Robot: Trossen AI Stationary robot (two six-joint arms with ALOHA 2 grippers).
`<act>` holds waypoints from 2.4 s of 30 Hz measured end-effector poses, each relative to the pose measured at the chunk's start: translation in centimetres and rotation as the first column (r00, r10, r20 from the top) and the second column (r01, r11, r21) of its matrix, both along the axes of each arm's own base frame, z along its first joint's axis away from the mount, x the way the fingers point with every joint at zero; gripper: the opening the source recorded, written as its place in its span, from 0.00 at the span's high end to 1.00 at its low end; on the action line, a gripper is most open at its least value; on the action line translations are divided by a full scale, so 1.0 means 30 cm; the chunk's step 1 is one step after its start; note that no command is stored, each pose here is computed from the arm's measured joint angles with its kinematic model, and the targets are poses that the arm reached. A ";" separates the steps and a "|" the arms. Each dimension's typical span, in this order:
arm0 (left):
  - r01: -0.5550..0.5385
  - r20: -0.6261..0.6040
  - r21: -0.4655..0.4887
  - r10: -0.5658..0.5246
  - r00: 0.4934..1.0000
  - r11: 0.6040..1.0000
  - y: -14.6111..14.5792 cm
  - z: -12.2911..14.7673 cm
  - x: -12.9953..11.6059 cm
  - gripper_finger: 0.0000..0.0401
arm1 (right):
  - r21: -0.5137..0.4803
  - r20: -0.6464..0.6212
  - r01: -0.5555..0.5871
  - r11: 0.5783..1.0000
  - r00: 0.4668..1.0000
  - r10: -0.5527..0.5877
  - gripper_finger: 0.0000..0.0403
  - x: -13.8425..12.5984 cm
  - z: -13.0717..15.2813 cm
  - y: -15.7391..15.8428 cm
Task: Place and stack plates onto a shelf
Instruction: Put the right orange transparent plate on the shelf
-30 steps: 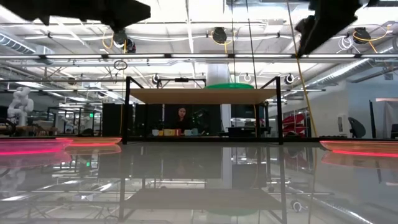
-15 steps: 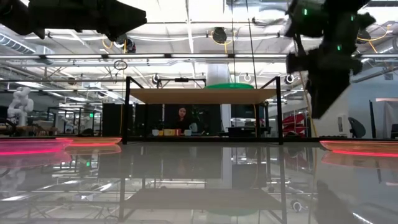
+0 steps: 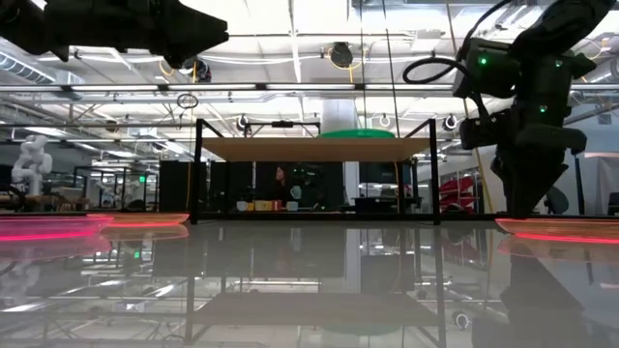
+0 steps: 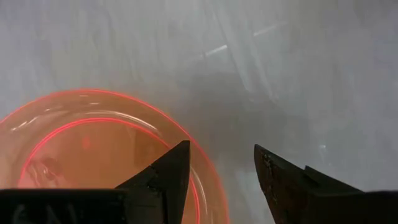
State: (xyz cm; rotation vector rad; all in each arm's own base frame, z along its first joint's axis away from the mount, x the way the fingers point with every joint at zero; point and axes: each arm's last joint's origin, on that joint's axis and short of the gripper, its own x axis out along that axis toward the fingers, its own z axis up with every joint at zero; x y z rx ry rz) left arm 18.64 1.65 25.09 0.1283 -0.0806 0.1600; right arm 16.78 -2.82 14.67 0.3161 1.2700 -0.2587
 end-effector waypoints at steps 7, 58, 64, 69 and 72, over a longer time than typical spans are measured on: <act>0.000 0.002 0.000 0.000 1.000 1.000 0.000 0.001 0.000 0.59 | 0.001 -0.002 0.000 1.000 1.000 0.000 0.63 -0.001 -0.001 0.000; 0.001 -0.007 -0.003 -0.001 1.000 1.000 0.000 -0.002 0.000 0.59 | 0.051 0.066 0.049 0.998 0.996 -0.052 0.57 0.026 -0.002 -0.008; 0.001 -0.019 -0.004 -0.001 1.000 1.000 0.000 -0.006 0.001 0.59 | 0.054 0.041 0.052 0.997 0.998 -0.054 0.58 0.045 -0.032 -0.014; 0.001 -0.020 -0.004 -0.001 1.000 1.000 0.000 -0.006 0.001 0.59 | 0.060 0.030 0.058 0.997 0.998 -0.060 0.67 0.050 -0.042 -0.015; 0.001 -0.020 -0.004 -0.001 1.000 1.000 0.000 -0.006 0.001 0.59 | 0.062 0.037 0.057 0.996 0.998 -0.060 0.77 0.052 -0.040 -0.014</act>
